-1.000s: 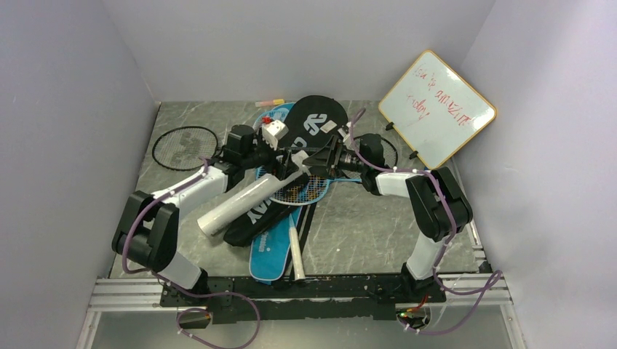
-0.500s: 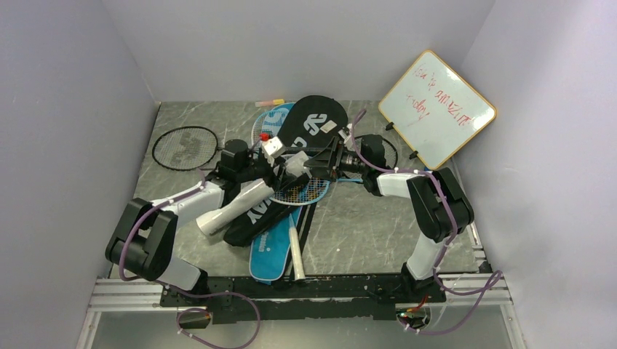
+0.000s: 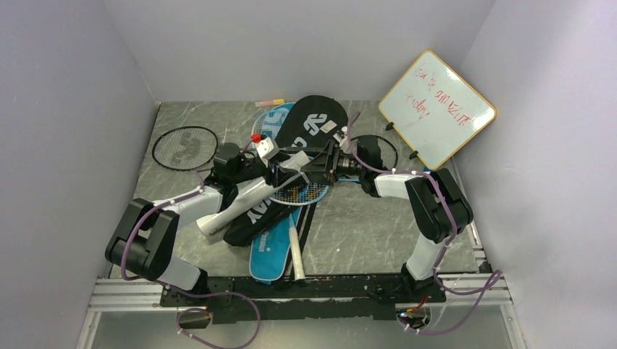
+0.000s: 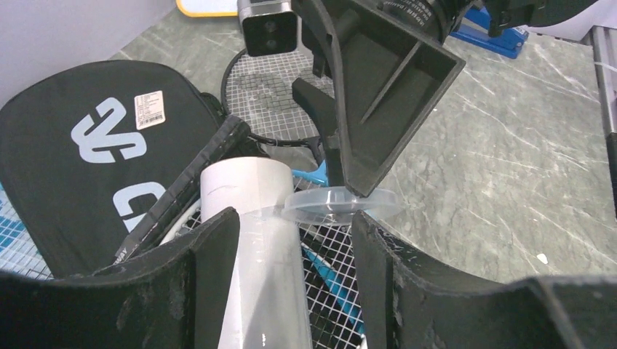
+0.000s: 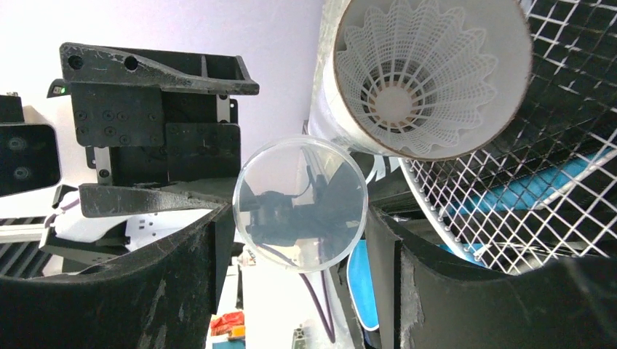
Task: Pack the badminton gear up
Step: Place the shuttle tube at the center of the board, then adjust the lid.
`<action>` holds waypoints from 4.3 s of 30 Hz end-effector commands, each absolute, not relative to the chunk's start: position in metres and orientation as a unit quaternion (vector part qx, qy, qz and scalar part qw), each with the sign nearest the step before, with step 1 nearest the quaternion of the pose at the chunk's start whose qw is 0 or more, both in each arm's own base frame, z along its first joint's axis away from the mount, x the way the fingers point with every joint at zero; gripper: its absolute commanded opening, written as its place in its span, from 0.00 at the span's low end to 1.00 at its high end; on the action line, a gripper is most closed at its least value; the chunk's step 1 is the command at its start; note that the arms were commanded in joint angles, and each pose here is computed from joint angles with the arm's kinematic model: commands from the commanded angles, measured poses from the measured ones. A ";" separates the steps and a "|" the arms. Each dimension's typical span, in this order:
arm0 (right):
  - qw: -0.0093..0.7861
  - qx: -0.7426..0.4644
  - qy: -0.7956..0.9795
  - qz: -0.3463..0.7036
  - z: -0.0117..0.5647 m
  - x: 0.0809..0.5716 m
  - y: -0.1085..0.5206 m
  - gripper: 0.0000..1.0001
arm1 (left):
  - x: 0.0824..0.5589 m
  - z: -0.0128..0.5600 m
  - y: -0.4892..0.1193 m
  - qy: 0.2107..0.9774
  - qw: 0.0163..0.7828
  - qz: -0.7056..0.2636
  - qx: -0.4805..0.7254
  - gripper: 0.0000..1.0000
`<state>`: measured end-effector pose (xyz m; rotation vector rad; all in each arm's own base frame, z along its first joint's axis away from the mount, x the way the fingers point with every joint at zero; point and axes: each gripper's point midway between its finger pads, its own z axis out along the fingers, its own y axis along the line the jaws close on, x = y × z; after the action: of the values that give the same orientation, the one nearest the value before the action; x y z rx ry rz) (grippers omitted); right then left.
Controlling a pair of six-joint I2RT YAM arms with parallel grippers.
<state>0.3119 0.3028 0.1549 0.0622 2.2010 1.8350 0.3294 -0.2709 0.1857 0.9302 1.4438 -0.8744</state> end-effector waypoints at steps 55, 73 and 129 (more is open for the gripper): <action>0.335 -0.099 0.801 0.486 0.219 0.313 0.284 0.90 | 0.348 0.199 -0.268 0.696 0.488 -0.348 0.395 0.05; 0.532 -0.177 0.811 0.169 0.254 0.319 0.300 0.61 | 0.357 0.190 -0.269 0.766 0.415 -0.360 0.334 0.07; 0.549 -0.162 0.819 -0.040 0.219 0.334 0.305 0.00 | 0.349 0.206 -0.272 0.743 0.436 -0.378 0.339 0.51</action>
<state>0.3263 0.3113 0.1909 -0.4774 1.9653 -0.1200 0.3503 -0.2683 0.1725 0.8388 1.9614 -0.9326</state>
